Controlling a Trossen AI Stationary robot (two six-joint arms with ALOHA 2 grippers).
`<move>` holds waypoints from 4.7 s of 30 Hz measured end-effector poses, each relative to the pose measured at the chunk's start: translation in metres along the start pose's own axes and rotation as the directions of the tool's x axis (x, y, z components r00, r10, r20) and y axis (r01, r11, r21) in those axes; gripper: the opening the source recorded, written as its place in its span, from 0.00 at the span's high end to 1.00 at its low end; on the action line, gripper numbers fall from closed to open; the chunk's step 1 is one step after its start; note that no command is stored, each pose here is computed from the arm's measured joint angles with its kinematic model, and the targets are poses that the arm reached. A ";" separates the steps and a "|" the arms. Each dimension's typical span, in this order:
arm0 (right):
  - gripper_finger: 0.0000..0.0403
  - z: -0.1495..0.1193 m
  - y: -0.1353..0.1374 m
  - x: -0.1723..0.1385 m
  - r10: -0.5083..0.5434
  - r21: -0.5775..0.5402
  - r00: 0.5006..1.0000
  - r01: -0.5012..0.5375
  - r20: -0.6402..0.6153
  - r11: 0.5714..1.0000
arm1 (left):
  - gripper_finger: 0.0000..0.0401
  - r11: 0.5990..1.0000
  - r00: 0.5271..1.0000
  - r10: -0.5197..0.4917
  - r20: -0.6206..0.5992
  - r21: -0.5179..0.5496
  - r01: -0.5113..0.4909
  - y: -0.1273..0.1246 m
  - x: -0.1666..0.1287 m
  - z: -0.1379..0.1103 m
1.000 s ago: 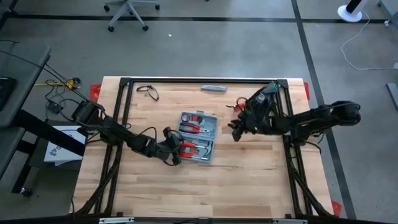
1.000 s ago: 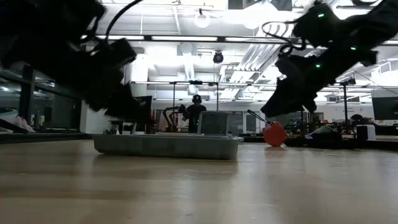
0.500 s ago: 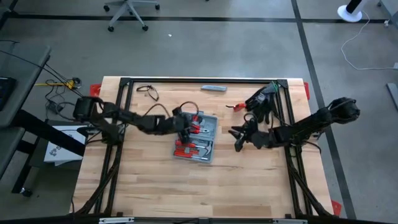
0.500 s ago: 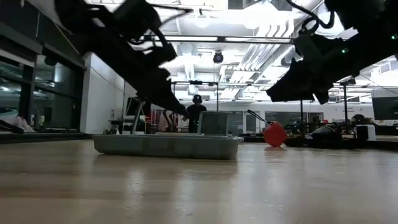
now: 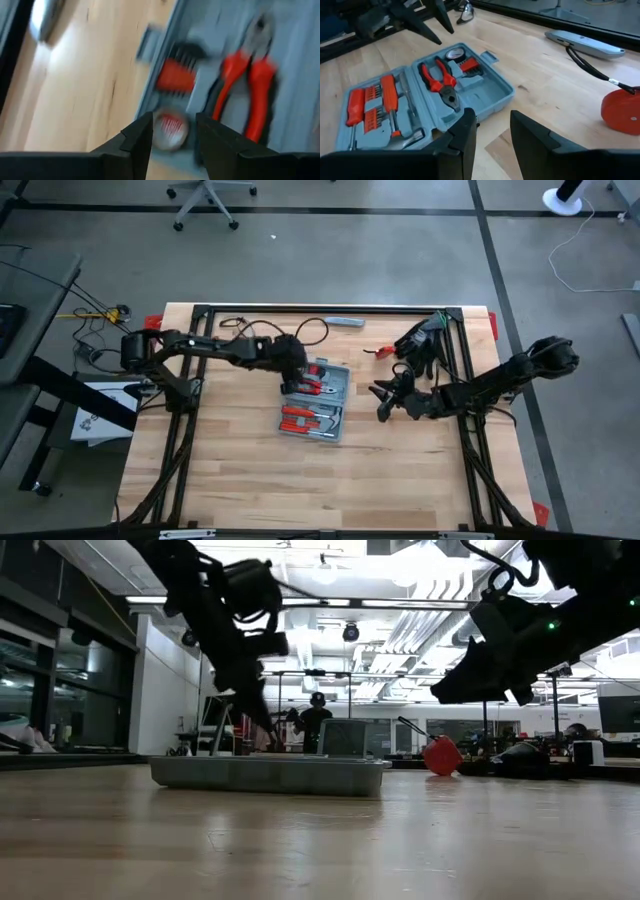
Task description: Prefit tool cases
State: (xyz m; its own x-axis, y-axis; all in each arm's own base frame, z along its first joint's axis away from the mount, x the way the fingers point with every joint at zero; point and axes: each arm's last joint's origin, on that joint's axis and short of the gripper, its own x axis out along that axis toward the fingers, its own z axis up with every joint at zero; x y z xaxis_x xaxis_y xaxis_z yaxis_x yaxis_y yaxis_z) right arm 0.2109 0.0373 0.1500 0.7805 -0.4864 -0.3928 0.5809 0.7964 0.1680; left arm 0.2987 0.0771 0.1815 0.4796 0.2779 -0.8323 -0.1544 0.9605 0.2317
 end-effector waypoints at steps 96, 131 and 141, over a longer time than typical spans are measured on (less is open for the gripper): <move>0.72 -0.052 0.016 0.037 0.087 0.023 0.993 -0.086 -0.079 0.996 | 0.73 0.965 0.936 0.219 -0.277 -0.079 -0.249 0.035 -0.046 -0.034; 0.72 -0.052 0.016 0.037 0.082 0.020 0.993 -0.080 -0.083 0.997 | 0.64 0.998 0.997 0.066 -0.043 -0.007 -0.067 -0.030 0.031 -0.001; 0.72 -0.052 0.015 0.037 0.081 0.020 0.993 -0.080 -0.082 0.997 | 0.66 0.996 0.993 0.066 -0.097 -0.048 -0.071 -0.031 0.052 -0.007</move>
State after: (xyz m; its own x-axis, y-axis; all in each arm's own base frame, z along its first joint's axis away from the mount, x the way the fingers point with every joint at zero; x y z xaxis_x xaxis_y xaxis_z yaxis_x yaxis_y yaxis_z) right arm 0.2365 0.0505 0.0911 0.8033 -0.3888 -0.4511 0.5213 0.8253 0.2171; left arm 0.3220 0.0616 0.1277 0.3823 0.3379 -0.8601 -0.2298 0.9363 0.2657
